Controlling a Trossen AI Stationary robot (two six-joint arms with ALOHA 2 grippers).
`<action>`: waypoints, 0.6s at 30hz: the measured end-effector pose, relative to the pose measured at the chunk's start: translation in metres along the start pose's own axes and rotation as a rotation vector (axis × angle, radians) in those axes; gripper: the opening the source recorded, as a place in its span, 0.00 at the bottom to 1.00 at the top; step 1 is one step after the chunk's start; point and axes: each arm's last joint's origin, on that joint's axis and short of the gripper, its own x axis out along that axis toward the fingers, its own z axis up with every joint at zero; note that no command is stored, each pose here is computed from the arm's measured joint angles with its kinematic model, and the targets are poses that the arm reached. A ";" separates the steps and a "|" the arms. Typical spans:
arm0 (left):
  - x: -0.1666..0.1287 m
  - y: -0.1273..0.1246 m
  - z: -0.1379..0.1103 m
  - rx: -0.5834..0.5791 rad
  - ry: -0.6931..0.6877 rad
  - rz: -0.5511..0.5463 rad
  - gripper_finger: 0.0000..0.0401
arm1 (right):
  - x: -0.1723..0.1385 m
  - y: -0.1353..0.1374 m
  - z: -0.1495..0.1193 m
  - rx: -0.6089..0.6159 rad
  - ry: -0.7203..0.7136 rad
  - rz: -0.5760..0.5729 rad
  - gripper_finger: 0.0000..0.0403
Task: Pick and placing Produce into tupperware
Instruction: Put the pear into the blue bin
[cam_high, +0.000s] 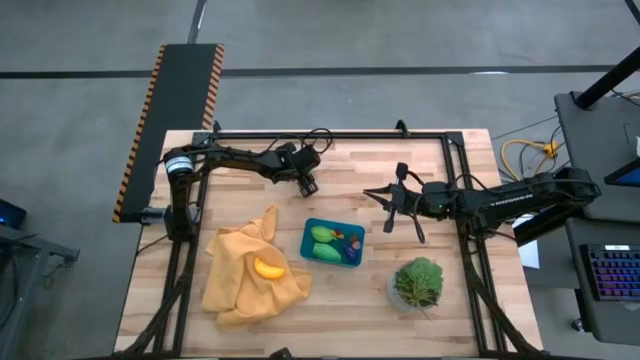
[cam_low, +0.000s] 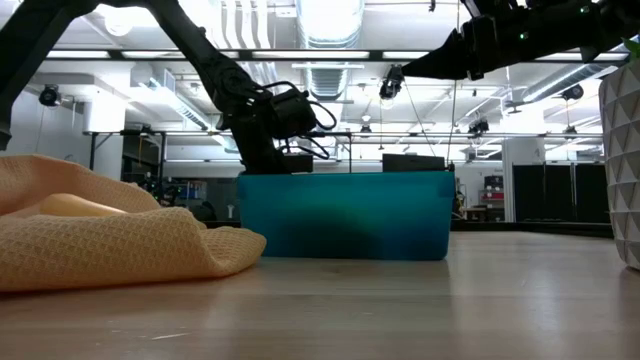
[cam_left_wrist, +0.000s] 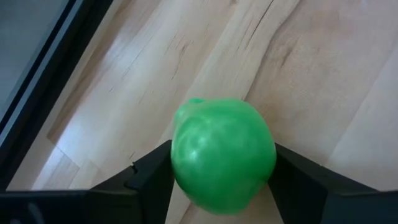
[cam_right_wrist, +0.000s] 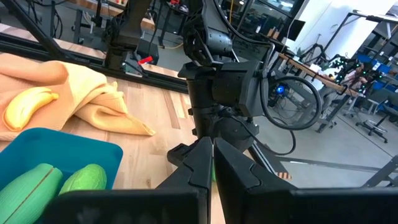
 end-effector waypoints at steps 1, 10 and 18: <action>0.000 0.000 0.000 0.000 0.000 0.000 0.52 | 0.000 0.000 0.000 0.000 0.000 0.000 0.02; 0.000 0.000 0.001 0.000 -0.002 0.010 0.52 | 0.000 0.000 0.000 0.000 0.000 0.000 0.02; -0.007 0.001 0.004 0.002 -0.026 0.010 0.52 | 0.000 0.000 0.000 0.004 -0.002 0.000 0.02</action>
